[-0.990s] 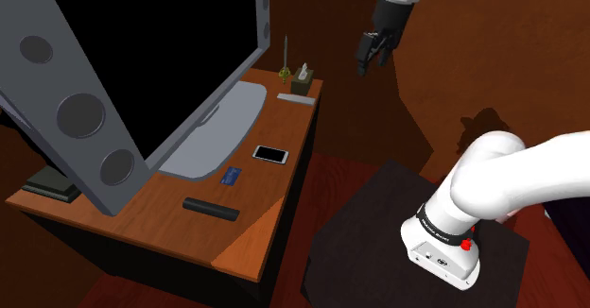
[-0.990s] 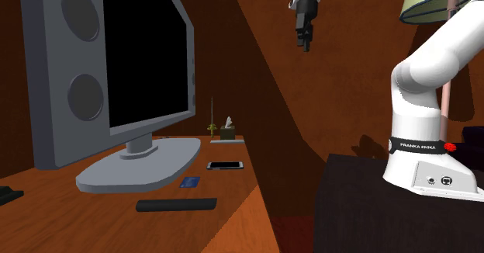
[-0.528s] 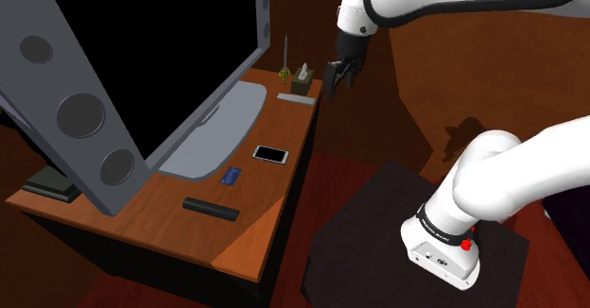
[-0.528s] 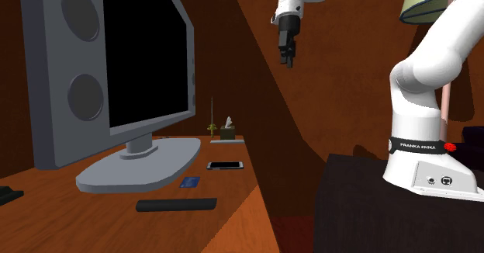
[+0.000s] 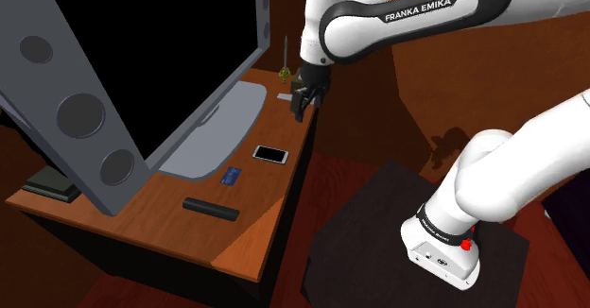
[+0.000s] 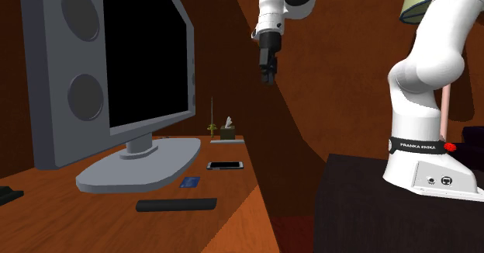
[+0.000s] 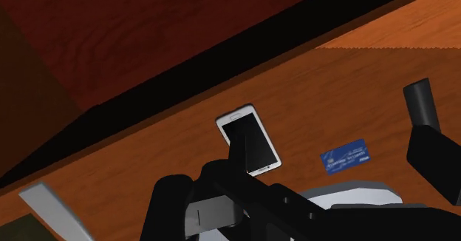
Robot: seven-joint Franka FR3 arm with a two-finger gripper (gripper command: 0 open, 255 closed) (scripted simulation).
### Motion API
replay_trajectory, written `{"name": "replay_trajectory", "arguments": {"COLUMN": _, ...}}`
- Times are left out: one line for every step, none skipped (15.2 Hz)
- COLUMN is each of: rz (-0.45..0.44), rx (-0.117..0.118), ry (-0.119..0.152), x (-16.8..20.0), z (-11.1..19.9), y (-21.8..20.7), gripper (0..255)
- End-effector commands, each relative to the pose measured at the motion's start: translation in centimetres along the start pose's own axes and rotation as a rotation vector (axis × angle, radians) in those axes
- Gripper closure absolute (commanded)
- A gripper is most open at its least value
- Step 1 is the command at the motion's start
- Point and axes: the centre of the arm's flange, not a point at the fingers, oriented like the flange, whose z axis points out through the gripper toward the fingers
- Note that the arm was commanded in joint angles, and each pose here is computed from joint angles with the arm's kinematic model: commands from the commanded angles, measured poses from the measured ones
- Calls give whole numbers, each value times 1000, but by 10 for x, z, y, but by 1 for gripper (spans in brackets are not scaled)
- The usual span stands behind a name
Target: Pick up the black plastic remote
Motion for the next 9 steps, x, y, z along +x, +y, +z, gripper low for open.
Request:
{"name": "replay_trajectory", "arguments": {"rz": -22, "rx": 5, "ry": -3, "x": 12, "z": 19, "y": -14, "gripper": 0}}
{"name": "replay_trajectory", "arguments": {"rz": -33, "rx": 7, "ry": -5, "x": 18, "z": 28, "y": -21, "gripper": 0}}
{"name": "replay_trajectory", "arguments": {"rz": -43, "rx": 9, "ry": -7, "x": 24, "z": 38, "y": -29, "gripper": 0}}
{"name": "replay_trajectory", "arguments": {"rz": -54, "rx": 11, "ry": -9, "x": 30, "z": 47, "y": -36, "gripper": 0}}
{"name": "replay_trajectory", "arguments": {"rz": -65, "rx": 13, "ry": -11, "x": 35, "z": 56, "y": -44, "gripper": 0}}
{"name": "replay_trajectory", "arguments": {"rz": -76, "rx": 16, "ry": -13, "x": 41, "z": 65, "y": -52, "gripper": 0}}
{"name": "replay_trajectory", "arguments": {"rz": -86, "rx": 18, "ry": -15, "x": 47, "z": 74, "y": -59, "gripper": 0}}
{"name": "replay_trajectory", "arguments": {"rz": -97, "rx": 20, "ry": -17, "x": 52, "z": 83, "y": -67, "gripper": 0}}
{"name": "replay_trajectory", "arguments": {"rz": -108, "rx": 22, "ry": -20, "x": 57, "z": 92, "y": -75, "gripper": 0}}
